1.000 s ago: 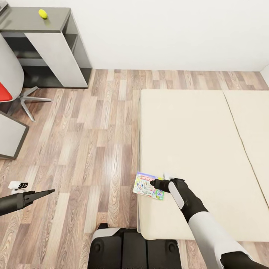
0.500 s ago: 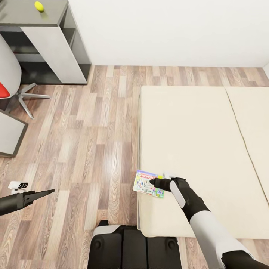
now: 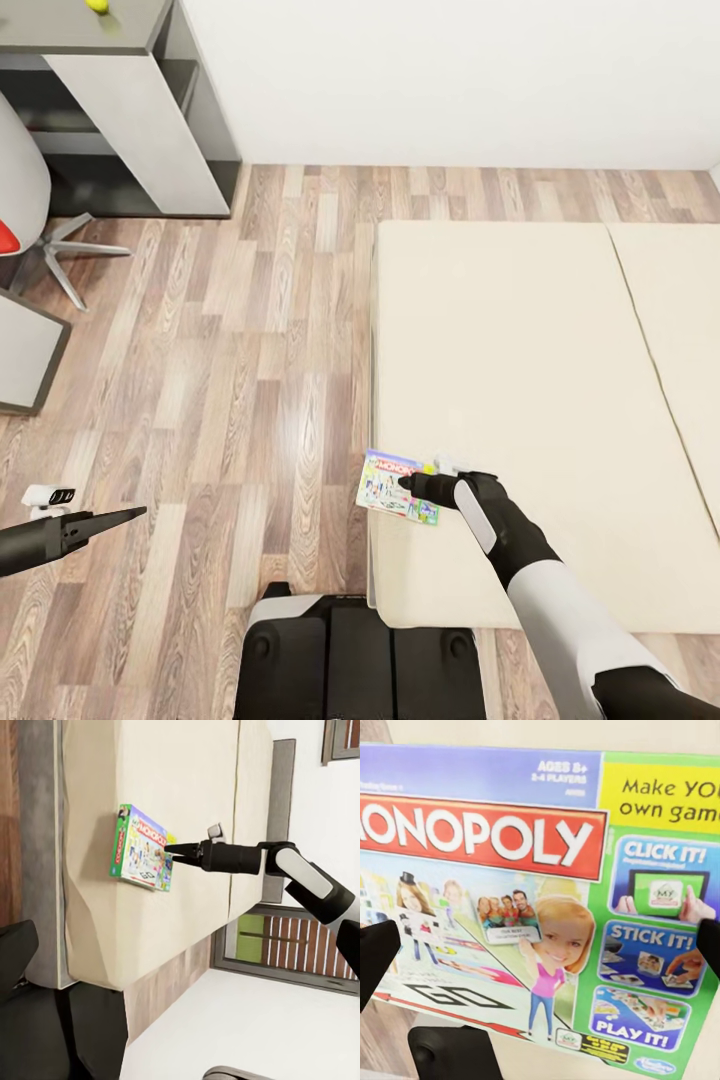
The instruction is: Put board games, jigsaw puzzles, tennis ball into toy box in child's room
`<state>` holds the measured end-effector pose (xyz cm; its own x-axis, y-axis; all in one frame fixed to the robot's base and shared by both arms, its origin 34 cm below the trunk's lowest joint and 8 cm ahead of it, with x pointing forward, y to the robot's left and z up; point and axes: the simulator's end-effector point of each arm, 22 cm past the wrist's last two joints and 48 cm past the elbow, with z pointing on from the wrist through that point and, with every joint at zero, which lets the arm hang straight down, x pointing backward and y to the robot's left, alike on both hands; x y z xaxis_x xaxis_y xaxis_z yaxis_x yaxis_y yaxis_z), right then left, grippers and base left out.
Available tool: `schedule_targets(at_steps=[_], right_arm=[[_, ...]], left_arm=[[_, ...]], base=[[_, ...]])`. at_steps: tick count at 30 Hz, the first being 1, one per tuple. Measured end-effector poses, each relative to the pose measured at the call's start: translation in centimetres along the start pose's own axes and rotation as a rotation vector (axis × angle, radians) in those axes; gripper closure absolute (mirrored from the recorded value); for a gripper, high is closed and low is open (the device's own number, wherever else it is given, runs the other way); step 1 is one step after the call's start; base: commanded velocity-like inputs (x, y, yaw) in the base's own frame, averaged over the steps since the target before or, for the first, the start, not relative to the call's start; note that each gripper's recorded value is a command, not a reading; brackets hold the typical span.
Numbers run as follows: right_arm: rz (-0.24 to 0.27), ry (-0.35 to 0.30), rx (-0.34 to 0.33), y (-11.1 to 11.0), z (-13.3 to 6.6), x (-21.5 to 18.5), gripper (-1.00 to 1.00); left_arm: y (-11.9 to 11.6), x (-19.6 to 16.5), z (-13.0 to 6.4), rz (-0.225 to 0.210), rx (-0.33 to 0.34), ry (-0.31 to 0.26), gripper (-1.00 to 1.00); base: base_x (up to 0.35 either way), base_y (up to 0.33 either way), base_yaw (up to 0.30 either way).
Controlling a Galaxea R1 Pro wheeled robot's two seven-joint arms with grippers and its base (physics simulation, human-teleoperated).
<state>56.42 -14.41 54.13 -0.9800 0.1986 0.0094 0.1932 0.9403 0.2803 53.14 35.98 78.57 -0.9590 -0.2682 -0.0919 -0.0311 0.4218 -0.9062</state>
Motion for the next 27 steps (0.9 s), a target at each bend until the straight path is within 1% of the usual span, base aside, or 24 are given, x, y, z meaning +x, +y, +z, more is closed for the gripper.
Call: schedule_targets(at_steps=[15,27], right_arm=[[-0.006,0.009,0.000,0.03,-0.02,0.03,-1.00],[0.002,0.009,-0.003,0.02,-0.05,-0.02,-1.00]], left_arm=[[0.19,0.13,0.05,-0.004,-0.001,0.002,-1.00],[0.20,0.14,0.06,-0.004,-0.001,0.002,-1.00]], base=[[0.000,0.000,0.000],[0.000,0.000,0.000]])
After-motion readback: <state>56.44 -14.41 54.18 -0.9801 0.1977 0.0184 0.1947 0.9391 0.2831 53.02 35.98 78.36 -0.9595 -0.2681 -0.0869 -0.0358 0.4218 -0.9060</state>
